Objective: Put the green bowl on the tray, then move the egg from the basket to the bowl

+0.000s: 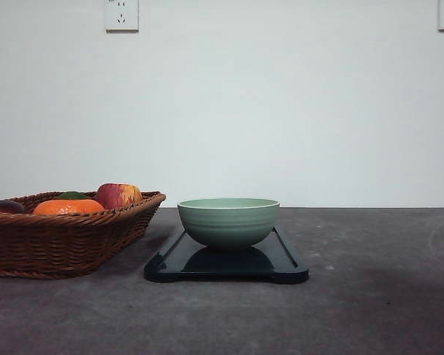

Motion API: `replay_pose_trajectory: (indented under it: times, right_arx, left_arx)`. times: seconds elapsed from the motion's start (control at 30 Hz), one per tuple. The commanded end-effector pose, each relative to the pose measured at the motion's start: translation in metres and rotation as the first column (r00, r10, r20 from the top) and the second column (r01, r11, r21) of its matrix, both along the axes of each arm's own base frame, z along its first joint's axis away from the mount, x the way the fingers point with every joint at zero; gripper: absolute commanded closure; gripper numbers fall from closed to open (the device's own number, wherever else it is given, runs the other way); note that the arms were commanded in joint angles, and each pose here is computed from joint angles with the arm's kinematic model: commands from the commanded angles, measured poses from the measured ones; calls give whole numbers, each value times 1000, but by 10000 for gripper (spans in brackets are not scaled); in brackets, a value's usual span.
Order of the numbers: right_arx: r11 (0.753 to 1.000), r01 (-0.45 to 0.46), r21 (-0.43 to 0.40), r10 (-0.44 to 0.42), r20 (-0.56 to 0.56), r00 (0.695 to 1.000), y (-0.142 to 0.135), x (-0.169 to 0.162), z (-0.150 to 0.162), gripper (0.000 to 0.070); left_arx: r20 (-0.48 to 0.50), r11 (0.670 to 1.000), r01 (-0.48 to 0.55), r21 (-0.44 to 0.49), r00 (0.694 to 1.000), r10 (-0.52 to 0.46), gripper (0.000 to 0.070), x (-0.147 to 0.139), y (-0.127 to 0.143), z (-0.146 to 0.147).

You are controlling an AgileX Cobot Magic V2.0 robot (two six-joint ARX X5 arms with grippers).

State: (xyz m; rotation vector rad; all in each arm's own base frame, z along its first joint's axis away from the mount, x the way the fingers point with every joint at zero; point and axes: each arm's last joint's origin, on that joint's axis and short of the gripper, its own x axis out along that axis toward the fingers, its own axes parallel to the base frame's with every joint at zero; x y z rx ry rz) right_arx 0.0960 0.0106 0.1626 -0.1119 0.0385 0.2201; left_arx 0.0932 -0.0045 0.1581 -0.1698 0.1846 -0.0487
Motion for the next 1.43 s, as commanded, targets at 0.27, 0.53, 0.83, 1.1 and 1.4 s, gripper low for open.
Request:
replay_pose_trajectory:
  times: [0.27, 0.53, 0.83, 1.1, 1.4]
  right_arx:
    - [1000, 5, 14, -5, 8, 1000, 0, 0, 0, 682]
    - [1000, 5, 14, -5, 8, 1000, 0, 0, 0, 682]
    - [1000, 5, 14, -5, 8, 1000, 0, 0, 0, 682]
    - [1000, 5, 14, -5, 8, 1000, 0, 0, 0, 682]
    - [1000, 5, 14, -5, 8, 1000, 0, 0, 0, 682]
  left_arx:
    - [-29, 1000, 1, 12, 1000, -1, 700, 0, 0, -7]
    - [-29, 1000, 1, 12, 1000, -1, 700, 0, 0, -7]
    - [-29, 1000, 1, 12, 1000, 0, 700, 0, 0, -7]
    - [-29, 1000, 1, 12, 1000, -1, 700, 0, 0, -7]
    - [-29, 1000, 1, 12, 1000, 0, 700, 0, 0, -7]
